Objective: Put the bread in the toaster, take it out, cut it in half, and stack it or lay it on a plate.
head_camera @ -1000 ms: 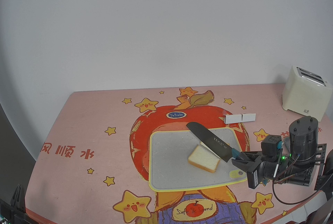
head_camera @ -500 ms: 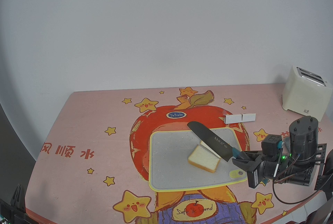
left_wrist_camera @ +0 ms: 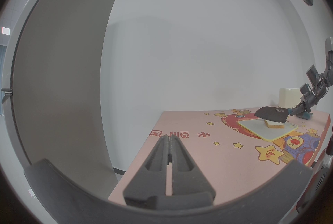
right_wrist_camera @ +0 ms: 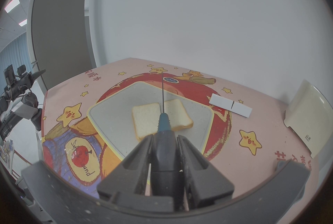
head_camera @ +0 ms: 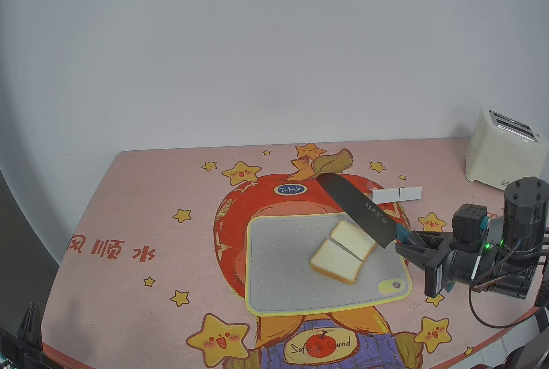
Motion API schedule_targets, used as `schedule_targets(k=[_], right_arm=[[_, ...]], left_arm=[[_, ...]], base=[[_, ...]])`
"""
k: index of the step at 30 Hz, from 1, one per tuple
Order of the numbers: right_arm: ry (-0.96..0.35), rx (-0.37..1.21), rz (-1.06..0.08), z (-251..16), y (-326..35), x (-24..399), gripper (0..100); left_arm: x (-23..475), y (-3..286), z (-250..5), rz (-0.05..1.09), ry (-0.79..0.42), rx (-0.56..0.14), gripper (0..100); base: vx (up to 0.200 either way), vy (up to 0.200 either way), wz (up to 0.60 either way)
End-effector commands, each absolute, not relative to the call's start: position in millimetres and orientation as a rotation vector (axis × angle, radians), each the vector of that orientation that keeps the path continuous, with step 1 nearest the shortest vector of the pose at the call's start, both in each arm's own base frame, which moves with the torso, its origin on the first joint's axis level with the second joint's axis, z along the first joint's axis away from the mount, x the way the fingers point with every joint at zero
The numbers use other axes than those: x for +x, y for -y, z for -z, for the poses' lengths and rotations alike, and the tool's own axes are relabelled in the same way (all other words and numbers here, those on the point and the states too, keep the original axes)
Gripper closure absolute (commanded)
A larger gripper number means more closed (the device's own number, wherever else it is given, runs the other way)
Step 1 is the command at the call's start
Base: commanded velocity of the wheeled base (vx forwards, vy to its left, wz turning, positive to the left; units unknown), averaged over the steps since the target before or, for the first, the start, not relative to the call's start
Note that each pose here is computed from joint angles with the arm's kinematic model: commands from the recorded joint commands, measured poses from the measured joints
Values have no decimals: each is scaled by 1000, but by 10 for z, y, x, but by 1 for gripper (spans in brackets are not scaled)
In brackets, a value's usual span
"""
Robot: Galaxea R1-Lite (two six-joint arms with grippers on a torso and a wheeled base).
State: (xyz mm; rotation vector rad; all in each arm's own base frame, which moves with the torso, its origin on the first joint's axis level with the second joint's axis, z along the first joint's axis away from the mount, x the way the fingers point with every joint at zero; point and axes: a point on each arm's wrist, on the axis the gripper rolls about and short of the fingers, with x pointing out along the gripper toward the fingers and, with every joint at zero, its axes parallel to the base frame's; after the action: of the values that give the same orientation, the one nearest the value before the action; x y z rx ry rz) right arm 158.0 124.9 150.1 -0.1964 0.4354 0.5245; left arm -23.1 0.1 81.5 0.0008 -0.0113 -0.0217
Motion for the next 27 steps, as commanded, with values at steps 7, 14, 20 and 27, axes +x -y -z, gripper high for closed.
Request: schedule_targets(k=[7,14,20,27], right_arm=[[-396,-180,-519,-1587,-1216,1559,100],[-377,-187,-457,-1625,-1220,1582,100],[-372,-182,-442,-1636,-1216,1587,100],[-350,-163,-369,-1699,-1238,1643,100]], left_arm=[[-228,-1,-763,21,8,0,100],[-228,-1,-763,21,8,0,100],[-228,-1,-763,21,8,0,100],[-228,-1,-763,21,8,2,100]], base=[[0,0,0],[0,0,0],[0,0,0],[0,0,0]])
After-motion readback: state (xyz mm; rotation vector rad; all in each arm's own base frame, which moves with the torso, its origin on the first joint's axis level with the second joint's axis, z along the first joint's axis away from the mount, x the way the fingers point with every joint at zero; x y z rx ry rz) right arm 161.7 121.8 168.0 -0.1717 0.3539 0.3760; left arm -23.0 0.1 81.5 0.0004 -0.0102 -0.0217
